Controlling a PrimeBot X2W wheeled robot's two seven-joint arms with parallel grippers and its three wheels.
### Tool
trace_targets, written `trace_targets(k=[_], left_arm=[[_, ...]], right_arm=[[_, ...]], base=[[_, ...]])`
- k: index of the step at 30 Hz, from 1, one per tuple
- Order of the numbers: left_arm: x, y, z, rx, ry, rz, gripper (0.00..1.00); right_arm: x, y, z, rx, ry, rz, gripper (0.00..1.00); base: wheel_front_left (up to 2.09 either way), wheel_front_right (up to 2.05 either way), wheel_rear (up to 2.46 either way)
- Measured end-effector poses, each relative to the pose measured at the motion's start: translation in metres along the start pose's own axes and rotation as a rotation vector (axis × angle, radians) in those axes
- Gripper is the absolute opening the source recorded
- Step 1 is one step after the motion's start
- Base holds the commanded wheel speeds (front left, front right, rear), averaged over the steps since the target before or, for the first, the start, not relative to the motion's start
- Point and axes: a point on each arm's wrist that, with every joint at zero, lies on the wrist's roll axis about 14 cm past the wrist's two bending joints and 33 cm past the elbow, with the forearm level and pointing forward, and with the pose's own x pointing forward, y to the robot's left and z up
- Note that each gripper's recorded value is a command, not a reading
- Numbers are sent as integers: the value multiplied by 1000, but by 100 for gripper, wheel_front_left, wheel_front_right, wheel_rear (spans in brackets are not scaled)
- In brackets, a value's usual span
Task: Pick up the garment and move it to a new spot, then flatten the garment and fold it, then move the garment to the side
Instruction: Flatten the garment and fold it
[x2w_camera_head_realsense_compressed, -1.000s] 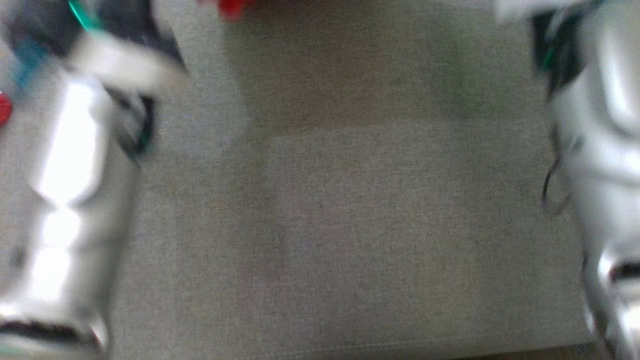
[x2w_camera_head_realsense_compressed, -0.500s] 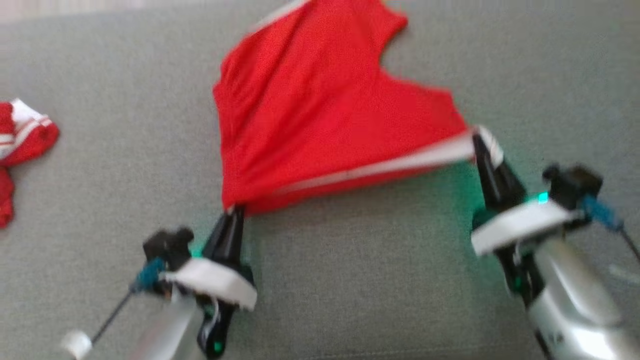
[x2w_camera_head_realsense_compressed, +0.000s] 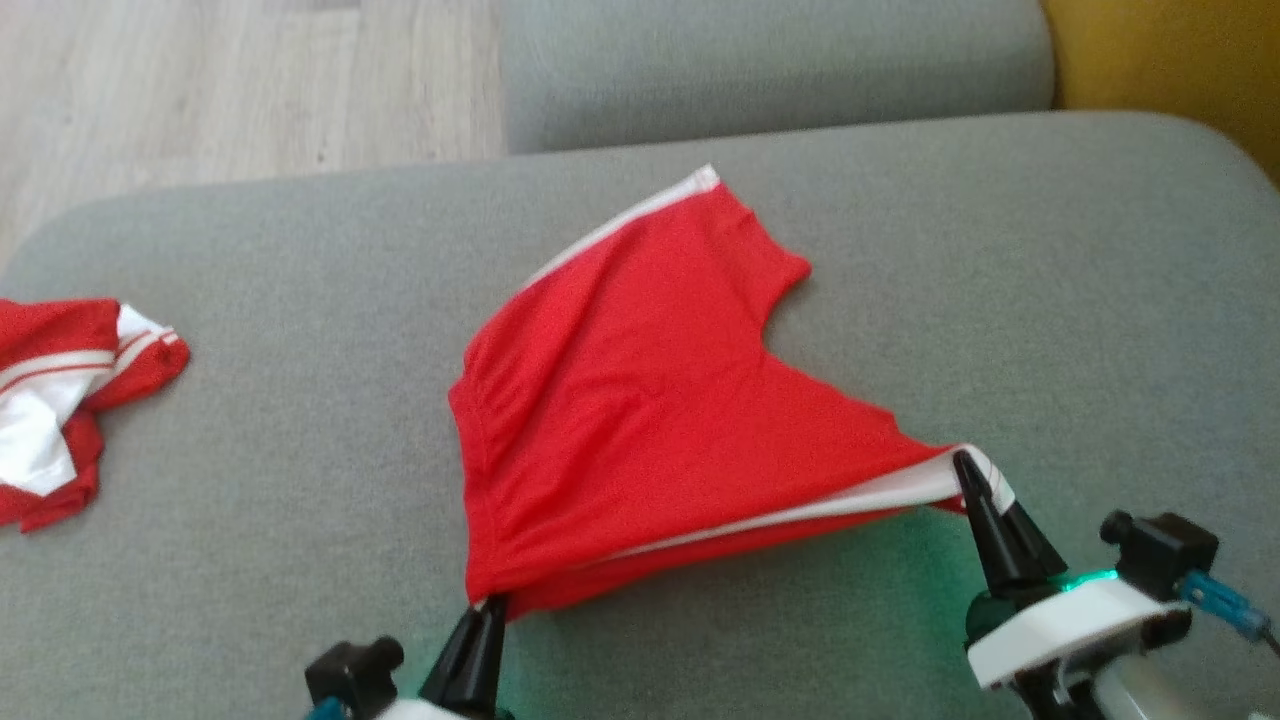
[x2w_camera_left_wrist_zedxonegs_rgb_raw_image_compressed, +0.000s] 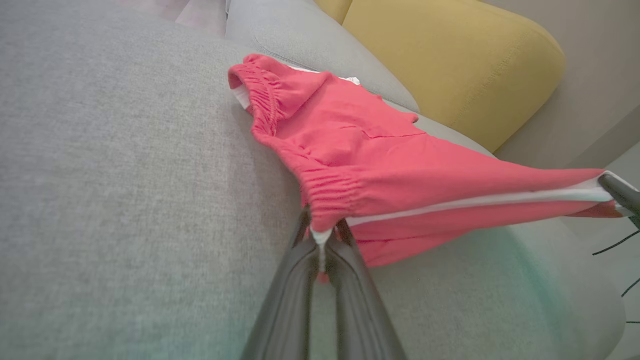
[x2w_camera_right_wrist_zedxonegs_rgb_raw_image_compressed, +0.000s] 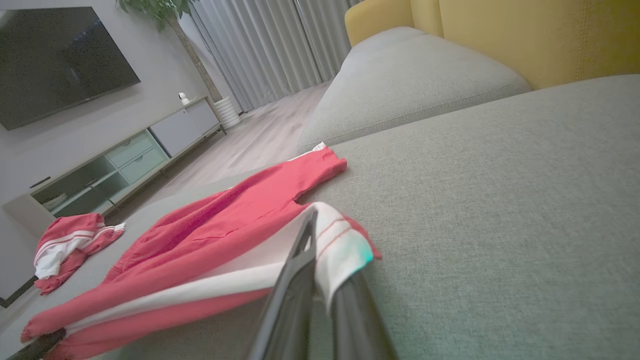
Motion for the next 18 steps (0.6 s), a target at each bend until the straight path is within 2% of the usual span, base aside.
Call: trace_targets(k=[4,10,18], left_arm=[[-7,-2,2,4,-14,-7,0],[5,-2,10,16,-20,-22,0],[71,-1,71,38,-114,-76,0]], right_arm=[[-3,4,1,7,-6,13,0],[16,4,3,1,2,26,0],[124,14,50,-112,-17,107,0]], base=[[0,0,0],[0,0,0],[0,0,0]])
